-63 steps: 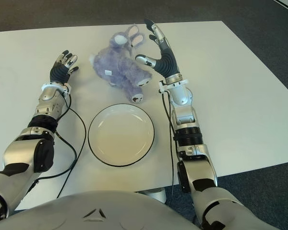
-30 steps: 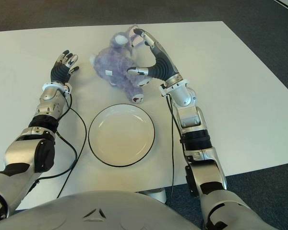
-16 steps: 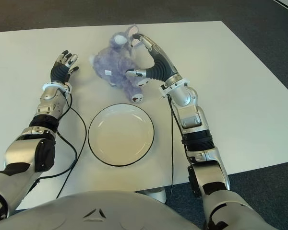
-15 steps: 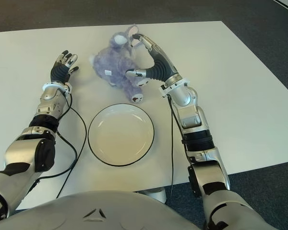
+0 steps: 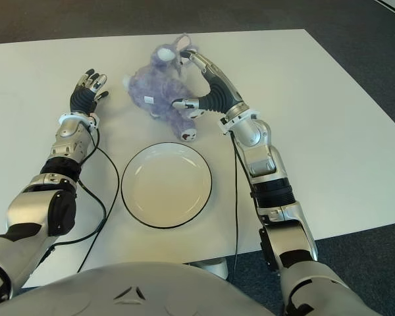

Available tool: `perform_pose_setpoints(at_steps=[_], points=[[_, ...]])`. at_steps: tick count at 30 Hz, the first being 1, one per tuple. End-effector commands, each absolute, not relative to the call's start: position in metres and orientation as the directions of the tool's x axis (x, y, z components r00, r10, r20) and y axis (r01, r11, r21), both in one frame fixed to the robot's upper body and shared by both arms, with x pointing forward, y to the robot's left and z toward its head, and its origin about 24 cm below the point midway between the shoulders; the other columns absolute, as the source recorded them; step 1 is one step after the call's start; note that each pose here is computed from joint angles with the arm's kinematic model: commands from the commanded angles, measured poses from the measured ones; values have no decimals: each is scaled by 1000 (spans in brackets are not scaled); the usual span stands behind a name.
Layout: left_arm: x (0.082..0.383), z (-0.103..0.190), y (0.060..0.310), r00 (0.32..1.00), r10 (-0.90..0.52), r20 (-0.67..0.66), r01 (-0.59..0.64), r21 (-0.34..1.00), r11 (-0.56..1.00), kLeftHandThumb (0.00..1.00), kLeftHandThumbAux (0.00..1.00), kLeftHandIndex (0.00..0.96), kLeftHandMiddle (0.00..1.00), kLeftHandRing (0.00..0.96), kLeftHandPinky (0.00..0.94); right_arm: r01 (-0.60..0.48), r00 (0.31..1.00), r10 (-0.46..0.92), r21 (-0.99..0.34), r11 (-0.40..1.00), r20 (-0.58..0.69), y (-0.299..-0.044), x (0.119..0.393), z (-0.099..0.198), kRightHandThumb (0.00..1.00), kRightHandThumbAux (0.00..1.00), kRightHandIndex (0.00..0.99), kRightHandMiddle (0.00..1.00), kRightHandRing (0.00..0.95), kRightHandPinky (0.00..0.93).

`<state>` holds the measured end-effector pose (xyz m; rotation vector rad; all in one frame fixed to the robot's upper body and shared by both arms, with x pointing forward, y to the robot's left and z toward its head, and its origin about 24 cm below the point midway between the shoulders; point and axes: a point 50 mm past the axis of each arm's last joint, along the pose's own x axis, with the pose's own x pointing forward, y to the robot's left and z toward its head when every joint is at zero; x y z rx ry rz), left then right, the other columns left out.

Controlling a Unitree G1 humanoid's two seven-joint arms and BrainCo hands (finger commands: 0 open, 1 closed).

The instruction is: Put the doll into the plate.

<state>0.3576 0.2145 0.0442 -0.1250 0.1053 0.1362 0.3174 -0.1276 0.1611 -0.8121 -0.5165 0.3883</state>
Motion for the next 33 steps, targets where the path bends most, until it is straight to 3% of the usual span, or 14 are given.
perform_pose_setpoints(at_steps=[1, 9, 18, 25, 33], points=[[345, 16, 211, 960, 127, -249, -162, -125, 979, 62, 609, 0, 58, 54, 26, -120, 807, 532, -811, 573, 256, -126, 320, 159, 3, 448, 21, 0, 0, 0], [345, 16, 210, 964, 118, -240, -151, -123, 981, 75, 601, 0, 54, 40, 15, -90, 812, 543, -873, 479, 214, -126, 321, 158, 0, 422, 29, 0, 0, 16], [345, 16, 209, 964, 113, -240, -147, -128, 981, 84, 603, 0, 56, 43, 11, -88, 823, 545, -912, 400, 159, -126, 323, 156, 0, 452, 36, 0, 13, 120], [345, 15, 209, 965, 112, -238, -145, -126, 981, 90, 603, 0, 55, 38, 12, -100, 821, 562, -942, 319, 103, -126, 325, 155, 96, 478, 35, 0, 12, 72], [345, 15, 209, 965, 112, -238, -145, -126, 981, 81, 611, 0, 57, 48, 38, -104, 815, 575, -962, 252, 62, -125, 326, 154, 118, 491, 35, 0, 2, 56]])
